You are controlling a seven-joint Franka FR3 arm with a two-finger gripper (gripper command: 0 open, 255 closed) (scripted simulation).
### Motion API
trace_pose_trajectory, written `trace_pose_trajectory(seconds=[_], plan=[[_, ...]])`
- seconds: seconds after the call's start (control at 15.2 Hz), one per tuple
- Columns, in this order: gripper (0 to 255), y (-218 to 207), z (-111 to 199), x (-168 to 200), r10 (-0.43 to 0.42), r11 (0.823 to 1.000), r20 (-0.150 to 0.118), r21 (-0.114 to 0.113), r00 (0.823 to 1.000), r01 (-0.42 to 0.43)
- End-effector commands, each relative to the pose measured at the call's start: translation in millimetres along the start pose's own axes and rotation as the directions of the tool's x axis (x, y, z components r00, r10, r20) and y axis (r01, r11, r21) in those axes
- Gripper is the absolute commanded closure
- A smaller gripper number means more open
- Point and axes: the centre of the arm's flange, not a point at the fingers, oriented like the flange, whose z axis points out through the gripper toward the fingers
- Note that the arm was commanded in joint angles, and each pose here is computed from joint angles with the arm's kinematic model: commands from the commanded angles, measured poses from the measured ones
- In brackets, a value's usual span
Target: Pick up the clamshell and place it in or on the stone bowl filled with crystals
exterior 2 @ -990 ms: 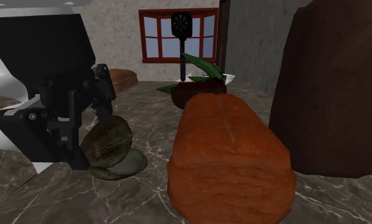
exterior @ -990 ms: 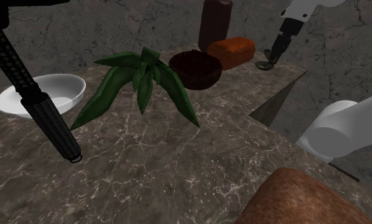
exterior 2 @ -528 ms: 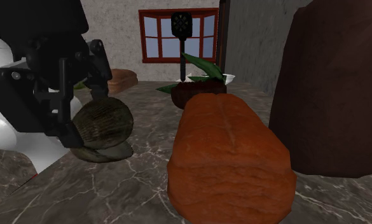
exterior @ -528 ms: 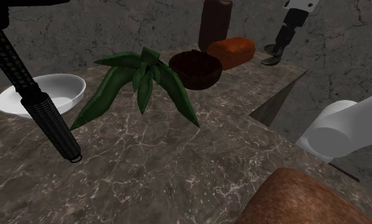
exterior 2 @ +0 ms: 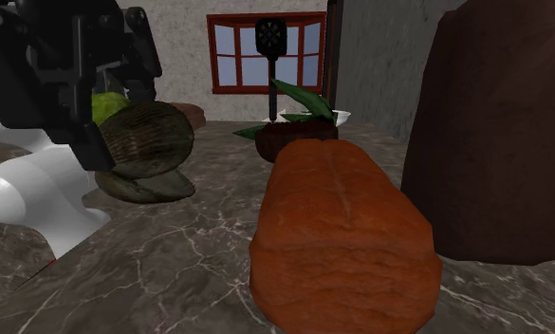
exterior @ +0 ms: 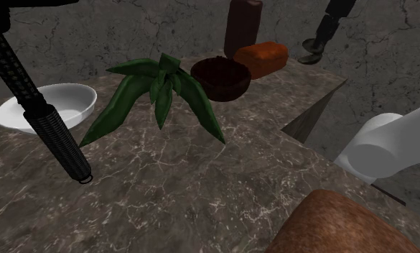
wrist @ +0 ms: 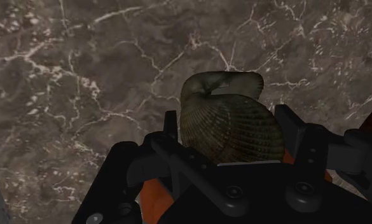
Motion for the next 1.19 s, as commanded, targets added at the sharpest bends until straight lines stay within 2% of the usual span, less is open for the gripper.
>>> trace_pose_trajectory(seconds=[0.0,0.99,1.12], plan=[[255,-1,-11,1,0.0,1.0,0.0,0.0,1.0,0.0],[255,-20,-88,3,0.0,1.0,0.0,0.0,1.0,0.0],[255,-32,-87,8,0.0,1.0,0.0,0.0,1.0,0.0]])
